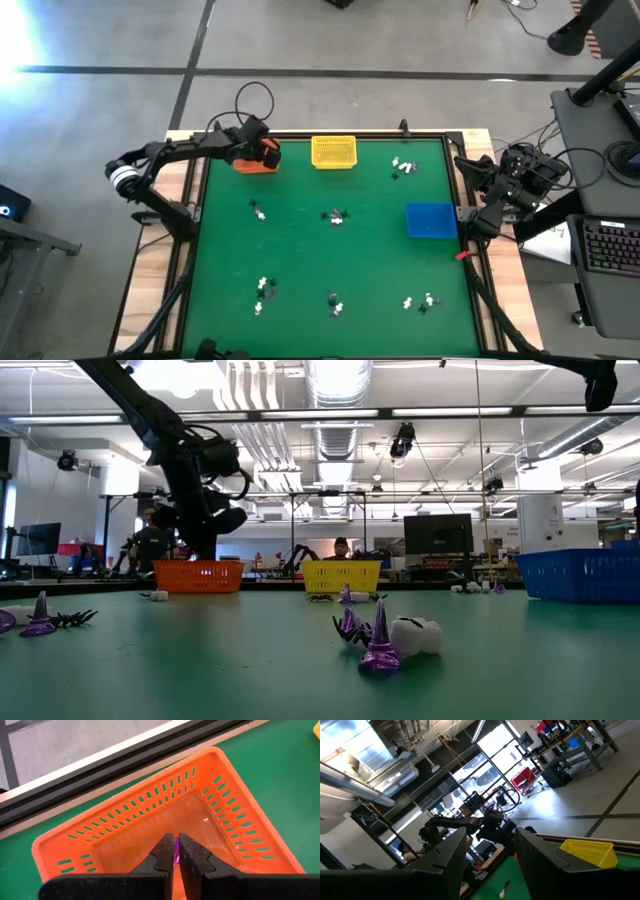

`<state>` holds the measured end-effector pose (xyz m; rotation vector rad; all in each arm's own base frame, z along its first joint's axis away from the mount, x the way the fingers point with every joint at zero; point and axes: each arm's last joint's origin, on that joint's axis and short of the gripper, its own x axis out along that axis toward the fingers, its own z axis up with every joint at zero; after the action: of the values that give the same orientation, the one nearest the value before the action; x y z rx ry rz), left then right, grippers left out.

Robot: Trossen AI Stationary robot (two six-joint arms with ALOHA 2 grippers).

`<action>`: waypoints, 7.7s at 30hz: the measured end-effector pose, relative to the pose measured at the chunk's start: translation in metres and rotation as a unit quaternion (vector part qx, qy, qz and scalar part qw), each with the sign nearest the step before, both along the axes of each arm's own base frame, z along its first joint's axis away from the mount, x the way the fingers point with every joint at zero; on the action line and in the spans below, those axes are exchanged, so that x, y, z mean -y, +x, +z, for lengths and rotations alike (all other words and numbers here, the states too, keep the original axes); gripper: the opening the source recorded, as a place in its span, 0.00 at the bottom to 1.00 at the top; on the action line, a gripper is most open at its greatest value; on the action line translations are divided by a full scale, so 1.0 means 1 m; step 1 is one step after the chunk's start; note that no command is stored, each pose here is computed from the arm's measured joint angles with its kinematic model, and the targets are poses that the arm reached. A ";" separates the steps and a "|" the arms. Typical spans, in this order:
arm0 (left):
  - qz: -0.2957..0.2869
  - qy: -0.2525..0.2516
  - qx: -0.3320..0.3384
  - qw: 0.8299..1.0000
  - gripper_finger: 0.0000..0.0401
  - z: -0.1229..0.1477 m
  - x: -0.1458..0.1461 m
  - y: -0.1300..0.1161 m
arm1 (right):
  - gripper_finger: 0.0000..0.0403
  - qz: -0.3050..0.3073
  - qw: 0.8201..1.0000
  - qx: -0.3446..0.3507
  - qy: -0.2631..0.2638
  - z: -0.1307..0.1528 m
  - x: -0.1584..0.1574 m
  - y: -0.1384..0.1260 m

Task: Sort Halloween decoration
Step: Put the top violet hat toy into the orange basket, then put the white skeleton toy into the blue basket

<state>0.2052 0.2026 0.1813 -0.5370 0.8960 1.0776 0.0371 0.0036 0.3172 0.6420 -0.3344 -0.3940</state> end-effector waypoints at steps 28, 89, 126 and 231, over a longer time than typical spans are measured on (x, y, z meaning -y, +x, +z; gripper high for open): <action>-0.140 -0.105 0.000 0.985 0.17 0.038 0.020 -0.005 | 0.40 0.036 0.998 0.026 -0.051 0.001 -0.004 0.002; -0.446 -0.002 0.194 0.874 0.13 0.151 0.146 -0.044 | 0.38 0.057 0.966 -0.209 -0.142 0.014 -0.114 0.084; -0.478 0.021 0.174 0.861 0.13 0.150 0.147 -0.045 | 0.34 -0.020 0.745 -0.563 0.357 -0.049 -0.134 0.134; -0.480 -0.003 0.150 0.865 0.13 0.145 0.149 -0.050 | 0.03 -0.148 0.671 -0.615 0.386 -0.099 -0.135 0.113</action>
<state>0.1553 0.0538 0.3266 -0.1872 0.7399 0.0708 0.1505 0.1388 0.2181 0.9899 1.1343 -1.2202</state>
